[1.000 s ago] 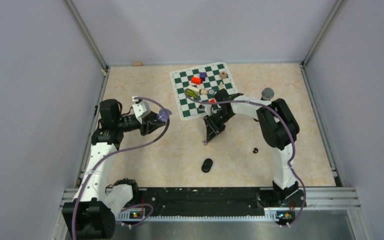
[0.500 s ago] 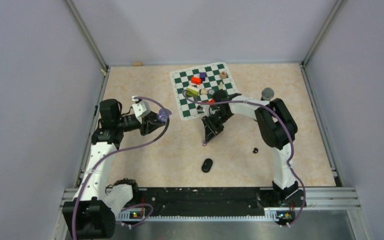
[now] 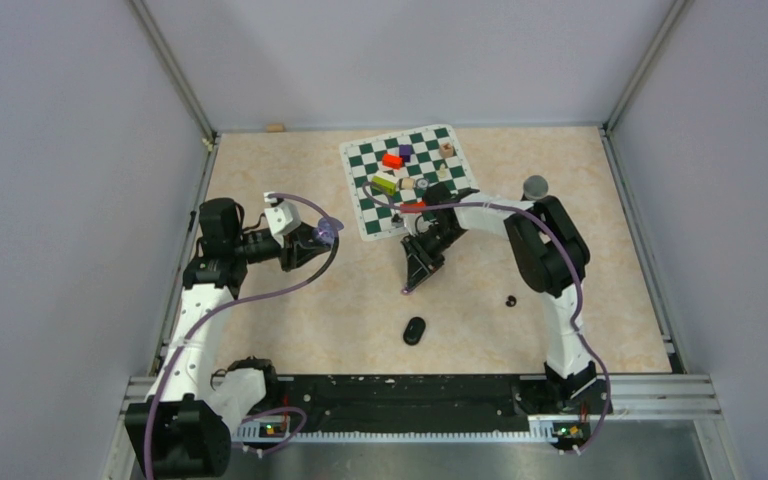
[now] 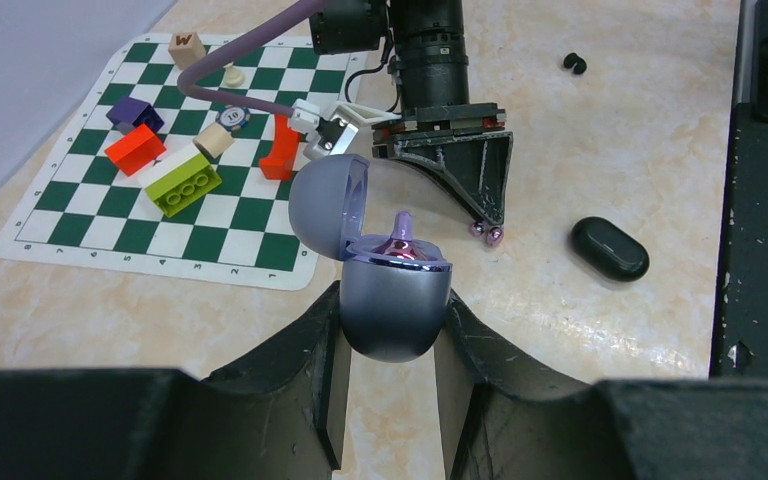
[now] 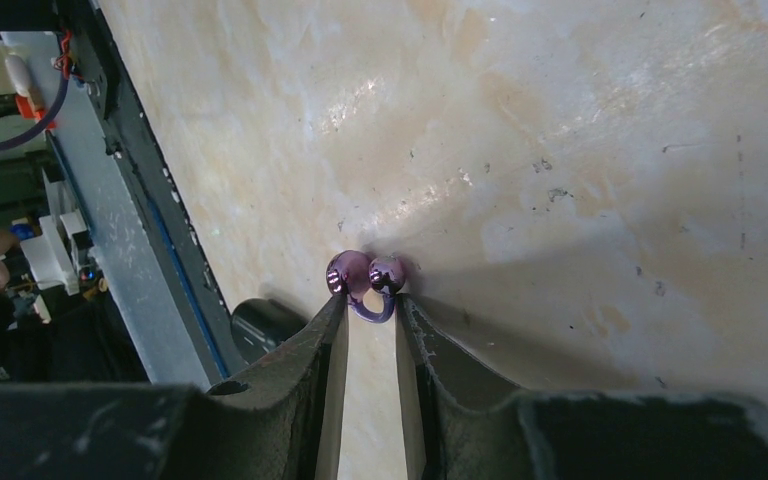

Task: Insert the wireless bluetooth earbuds into the charging case
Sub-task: Pick up the earbud from the center of the board.

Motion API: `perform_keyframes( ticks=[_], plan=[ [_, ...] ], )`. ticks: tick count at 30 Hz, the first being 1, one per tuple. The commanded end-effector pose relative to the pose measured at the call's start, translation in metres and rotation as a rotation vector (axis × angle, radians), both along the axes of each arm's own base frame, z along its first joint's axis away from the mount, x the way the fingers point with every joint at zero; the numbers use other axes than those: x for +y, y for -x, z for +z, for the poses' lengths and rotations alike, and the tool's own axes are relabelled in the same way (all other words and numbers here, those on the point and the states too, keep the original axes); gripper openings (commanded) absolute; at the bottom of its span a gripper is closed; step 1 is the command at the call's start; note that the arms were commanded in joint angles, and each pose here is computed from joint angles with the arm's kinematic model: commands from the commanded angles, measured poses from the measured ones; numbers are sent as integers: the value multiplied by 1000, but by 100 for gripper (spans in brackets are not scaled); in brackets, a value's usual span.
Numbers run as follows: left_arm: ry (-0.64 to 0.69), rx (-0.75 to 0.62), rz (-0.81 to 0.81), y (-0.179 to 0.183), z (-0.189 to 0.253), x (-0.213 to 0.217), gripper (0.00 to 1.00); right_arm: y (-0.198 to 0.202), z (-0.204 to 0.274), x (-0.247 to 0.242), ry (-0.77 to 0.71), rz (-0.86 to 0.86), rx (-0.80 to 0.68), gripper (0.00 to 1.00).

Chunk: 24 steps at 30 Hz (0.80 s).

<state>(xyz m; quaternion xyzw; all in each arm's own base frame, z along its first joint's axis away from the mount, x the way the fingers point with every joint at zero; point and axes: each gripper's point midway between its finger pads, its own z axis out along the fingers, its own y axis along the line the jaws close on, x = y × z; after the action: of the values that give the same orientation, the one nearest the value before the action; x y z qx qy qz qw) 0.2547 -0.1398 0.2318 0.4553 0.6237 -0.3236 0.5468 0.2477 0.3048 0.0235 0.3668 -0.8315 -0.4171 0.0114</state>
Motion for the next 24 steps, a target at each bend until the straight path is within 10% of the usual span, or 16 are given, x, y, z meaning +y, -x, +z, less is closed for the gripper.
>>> perform_keyframes(
  ticks=[1, 14, 24],
  plan=[
    [14, -20, -26, 1, 2, -1, 0, 4, -8, 6, -4, 33, 9, 24],
    [15, -21, -29, 1, 2, -1, 0, -26, 9, 0, 5, -9, -211, 31],
    [20, -26, -33, 4, 5, -1, 0, -19, 4, -1, 142, 199, -560, 70]
  ],
)
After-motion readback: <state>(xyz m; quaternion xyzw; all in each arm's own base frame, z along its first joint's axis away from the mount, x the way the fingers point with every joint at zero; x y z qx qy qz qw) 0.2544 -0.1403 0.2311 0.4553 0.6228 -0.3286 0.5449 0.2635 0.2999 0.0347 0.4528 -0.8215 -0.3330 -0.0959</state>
